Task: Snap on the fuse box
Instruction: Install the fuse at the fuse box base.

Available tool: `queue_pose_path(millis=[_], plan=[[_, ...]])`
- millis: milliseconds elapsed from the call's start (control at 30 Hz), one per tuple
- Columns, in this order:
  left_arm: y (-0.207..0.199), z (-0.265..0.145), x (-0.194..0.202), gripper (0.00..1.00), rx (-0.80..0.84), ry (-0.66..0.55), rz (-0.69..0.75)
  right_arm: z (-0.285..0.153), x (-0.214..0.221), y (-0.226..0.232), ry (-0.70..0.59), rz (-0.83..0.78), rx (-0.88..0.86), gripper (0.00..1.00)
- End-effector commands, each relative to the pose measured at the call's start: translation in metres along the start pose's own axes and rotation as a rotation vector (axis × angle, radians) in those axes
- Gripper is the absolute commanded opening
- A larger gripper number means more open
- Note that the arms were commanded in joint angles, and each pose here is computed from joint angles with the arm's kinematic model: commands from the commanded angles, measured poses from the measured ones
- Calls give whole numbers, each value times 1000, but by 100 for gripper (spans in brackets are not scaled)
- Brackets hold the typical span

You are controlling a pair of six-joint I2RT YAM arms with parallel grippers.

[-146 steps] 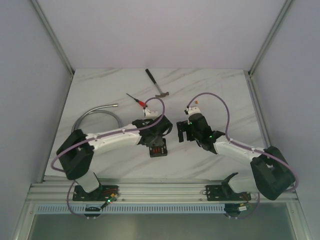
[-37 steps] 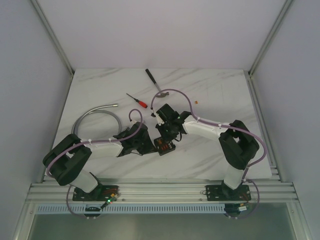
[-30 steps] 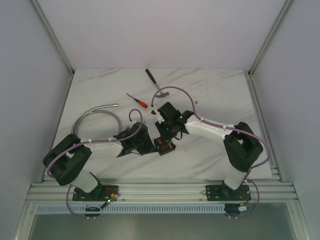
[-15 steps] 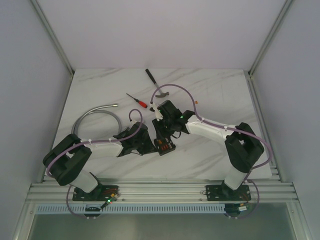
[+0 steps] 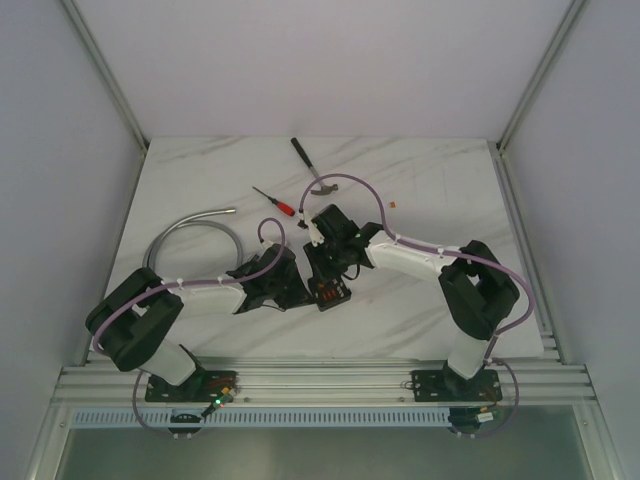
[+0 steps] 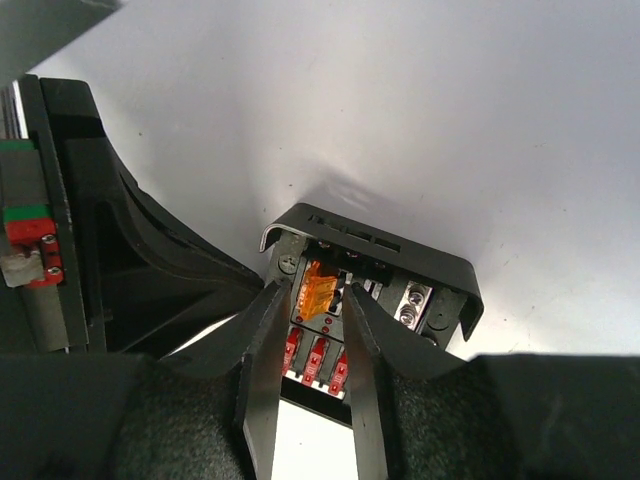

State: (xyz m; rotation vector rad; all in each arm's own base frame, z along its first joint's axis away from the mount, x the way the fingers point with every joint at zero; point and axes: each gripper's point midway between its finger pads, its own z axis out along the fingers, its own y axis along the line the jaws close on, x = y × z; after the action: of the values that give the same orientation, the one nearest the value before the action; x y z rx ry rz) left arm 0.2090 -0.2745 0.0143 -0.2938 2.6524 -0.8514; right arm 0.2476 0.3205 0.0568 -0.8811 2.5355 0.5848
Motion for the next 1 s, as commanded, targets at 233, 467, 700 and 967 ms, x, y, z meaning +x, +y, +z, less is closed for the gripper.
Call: queue_pose_path(millis=[233, 467, 700, 967], plan=[[5, -1, 2, 8, -17, -2, 4, 1, 12, -11, 54, -15, 68, 33], [6, -2, 2, 8, -18, -3, 2, -2, 12, -15, 52, -18, 92, 32], [6, -2, 3, 8, -19, -3, 2, -8, 8, -21, 38, -22, 132, 31], [7, -2, 3, 8, -20, -4, 0, -15, 4, -23, 19, -24, 151, 30]])
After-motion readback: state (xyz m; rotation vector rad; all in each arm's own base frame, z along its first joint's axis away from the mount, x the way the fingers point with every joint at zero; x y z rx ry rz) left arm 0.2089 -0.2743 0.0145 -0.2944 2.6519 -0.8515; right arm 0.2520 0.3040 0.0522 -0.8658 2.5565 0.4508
